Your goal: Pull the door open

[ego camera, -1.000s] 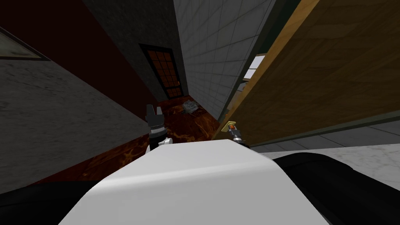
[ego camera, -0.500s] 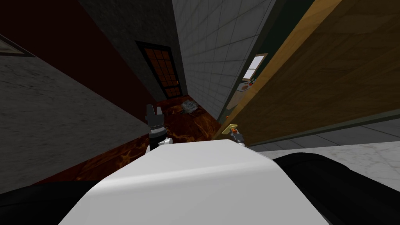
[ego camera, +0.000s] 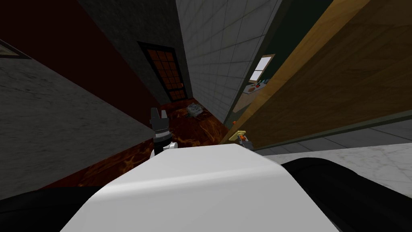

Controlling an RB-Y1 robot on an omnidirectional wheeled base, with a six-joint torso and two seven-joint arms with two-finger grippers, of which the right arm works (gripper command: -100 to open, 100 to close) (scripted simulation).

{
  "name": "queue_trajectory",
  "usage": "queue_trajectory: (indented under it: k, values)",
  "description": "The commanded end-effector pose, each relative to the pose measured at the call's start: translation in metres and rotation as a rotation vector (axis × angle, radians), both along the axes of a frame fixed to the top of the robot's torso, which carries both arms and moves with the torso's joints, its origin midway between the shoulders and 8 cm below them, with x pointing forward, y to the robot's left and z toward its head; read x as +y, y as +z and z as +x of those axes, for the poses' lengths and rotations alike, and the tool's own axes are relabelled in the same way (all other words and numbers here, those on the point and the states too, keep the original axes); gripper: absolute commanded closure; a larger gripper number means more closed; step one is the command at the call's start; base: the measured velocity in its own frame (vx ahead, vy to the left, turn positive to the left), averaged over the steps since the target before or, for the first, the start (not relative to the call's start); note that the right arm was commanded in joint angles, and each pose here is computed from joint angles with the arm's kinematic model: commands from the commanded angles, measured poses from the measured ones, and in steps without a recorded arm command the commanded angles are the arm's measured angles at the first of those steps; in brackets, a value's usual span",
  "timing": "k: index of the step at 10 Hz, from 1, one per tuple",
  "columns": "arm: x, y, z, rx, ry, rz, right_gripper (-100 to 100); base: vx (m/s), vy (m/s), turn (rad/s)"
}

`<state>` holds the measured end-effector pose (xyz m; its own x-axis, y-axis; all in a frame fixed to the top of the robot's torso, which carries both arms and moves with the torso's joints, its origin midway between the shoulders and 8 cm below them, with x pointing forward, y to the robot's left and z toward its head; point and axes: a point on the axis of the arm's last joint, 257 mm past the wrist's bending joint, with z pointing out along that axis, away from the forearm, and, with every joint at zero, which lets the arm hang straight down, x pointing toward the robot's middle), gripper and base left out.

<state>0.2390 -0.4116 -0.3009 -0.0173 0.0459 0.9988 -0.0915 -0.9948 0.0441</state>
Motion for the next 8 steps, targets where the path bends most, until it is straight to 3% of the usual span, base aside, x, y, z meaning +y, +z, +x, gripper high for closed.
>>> queue_trajectory:
  k: [1,2,3,4,5,8]
  values:
    - [0.0,0.001,-0.009,-0.006,0.008,0.002,100,-0.005,-0.006,-0.015]
    - [0.003,0.001,-0.021,-0.003,0.032,0.006,100,-0.006,-0.007,-0.026]
    - [0.003,0.003,-0.021,-0.009,0.032,0.006,100,-0.007,-0.01,-0.023]
    - [0.006,0.004,-0.033,-0.008,0.055,0.012,100,-0.003,-0.014,-0.022]
    - [0.006,0.004,-0.033,-0.009,0.055,0.011,100,-0.006,-0.012,-0.017]
    - [0.015,0.005,-0.063,0.007,0.115,0.033,100,-0.001,-0.023,-0.031]
